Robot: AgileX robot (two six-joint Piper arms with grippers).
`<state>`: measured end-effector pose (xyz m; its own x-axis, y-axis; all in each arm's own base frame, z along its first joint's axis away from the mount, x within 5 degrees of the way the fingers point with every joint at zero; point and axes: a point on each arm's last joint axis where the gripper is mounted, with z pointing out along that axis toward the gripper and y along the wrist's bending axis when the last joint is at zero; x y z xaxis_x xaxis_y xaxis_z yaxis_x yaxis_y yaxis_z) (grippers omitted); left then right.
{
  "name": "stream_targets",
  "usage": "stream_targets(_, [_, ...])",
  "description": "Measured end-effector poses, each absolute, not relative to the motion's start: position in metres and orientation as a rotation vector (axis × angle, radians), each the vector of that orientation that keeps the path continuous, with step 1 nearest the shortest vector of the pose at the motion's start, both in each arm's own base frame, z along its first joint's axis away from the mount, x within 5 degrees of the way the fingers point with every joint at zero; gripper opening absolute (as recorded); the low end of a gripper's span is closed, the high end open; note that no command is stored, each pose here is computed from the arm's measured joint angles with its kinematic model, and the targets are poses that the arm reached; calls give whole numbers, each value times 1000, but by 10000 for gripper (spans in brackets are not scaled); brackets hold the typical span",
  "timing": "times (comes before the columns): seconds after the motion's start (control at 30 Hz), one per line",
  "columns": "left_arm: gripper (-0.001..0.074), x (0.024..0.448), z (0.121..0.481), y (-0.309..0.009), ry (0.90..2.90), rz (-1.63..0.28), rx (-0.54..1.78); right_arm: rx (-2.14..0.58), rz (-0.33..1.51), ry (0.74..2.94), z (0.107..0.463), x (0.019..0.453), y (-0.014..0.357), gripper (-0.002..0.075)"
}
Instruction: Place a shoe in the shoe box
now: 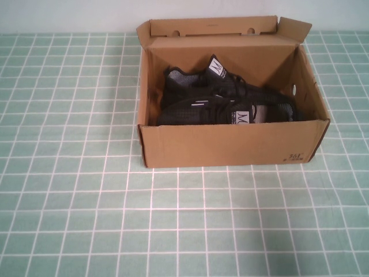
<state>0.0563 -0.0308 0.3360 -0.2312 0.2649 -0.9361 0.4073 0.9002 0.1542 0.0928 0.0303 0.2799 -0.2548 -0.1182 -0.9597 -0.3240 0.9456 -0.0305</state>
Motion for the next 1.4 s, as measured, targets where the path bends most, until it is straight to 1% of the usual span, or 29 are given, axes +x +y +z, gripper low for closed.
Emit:
stream_targets(0.13, [-2,32,305,-25,1773,-12,538,-326,201,1830,280,93,30,-8])
stream_targets(0.3, [-2,29,277,-21,1736,41,518,-326,201,1830,280,93,30,-8])
stream_targets(0.5, [-2,41,261,-10,1594,72,320,-326,201,1830,280,93,30,-8])
stream_targets(0.57, [-3,43,253,-6,1528,83,263,-326,201,1830,280,93,30,-8])
stream_targets(0.63, [-3,48,240,-5,1506,66,229,-326,201,1830,280,93,30,-8])
stream_targets(0.7, [-3,51,226,-5,1527,22,188,-326,201,1830,280,93,30,-8])
stream_targets(0.8, [-3,55,202,-5,1614,-32,142,-326,201,1831,280,93,30,-8])
stream_targets(0.97, [-3,54,175,-5,1824,-51,115,-326,201,1831,280,93,30,-8])
stream_targets(1.1, [-3,52,171,-4,1868,-51,111,-326,201,1831,280,93,30,-8])
stream_targets(1.4, [-3,52,171,-4,1873,-55,106,-326,201,1831,280,93,30,-8])
